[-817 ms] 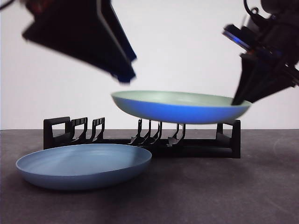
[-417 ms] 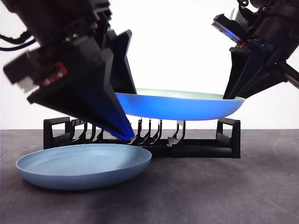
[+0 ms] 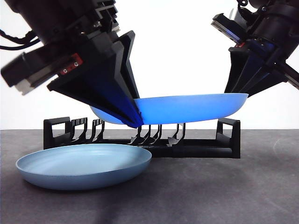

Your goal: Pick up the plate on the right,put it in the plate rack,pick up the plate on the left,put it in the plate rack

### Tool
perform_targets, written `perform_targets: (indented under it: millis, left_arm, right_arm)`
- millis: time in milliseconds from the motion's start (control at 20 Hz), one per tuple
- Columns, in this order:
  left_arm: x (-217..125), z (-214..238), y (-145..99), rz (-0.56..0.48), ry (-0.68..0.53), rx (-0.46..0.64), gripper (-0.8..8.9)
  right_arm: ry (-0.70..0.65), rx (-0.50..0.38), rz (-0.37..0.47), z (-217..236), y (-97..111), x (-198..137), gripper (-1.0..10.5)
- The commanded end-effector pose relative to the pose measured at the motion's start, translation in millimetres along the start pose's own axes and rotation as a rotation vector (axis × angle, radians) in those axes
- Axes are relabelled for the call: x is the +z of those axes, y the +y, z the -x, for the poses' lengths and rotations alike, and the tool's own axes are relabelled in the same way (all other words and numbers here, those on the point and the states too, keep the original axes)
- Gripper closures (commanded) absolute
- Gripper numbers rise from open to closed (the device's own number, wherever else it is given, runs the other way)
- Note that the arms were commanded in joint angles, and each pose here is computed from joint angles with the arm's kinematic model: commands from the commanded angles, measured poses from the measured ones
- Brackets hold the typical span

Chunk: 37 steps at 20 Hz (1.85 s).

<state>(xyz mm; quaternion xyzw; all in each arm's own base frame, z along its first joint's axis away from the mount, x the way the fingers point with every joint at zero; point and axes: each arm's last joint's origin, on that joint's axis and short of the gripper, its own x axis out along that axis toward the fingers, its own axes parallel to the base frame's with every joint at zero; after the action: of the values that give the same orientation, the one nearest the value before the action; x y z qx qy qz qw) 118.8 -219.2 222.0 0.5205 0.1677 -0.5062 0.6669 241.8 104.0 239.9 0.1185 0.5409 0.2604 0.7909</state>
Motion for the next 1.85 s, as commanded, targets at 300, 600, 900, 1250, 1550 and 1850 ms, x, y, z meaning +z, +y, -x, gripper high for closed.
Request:
perform_targets:
  millis: [300,600,900,1250,1550,1850]
  left_arm:
    - [0,-1,1,0.038,0.008,0.003,8.23]
    - [0,-1,2,0.094,0.009,0.017,8.22]
    - [4,-1,13,0.324,-0.068,0.106,8.23]
    - [8,26,74,0.664,-0.211,0.272,8.23]
    - [-14,56,134,0.886,-0.458,0.234,8.23]
    - [-87,80,176,1.121,-0.606,0.261,8.23]
  right_arm:
    - [-0.023,0.060,0.029,6,5,6,9.4]
    - [-0.068,0.066,0.060,16,11,17,6.3]
    - [-0.236,0.082,0.114,42,15,27,6.0]
    - [-0.576,0.010,0.186,105,24,23,6.0]
    - [-0.605,-0.078,0.189,112,24,18,6.0]
    - [-0.600,-0.086,0.201,112,24,18,6.0]
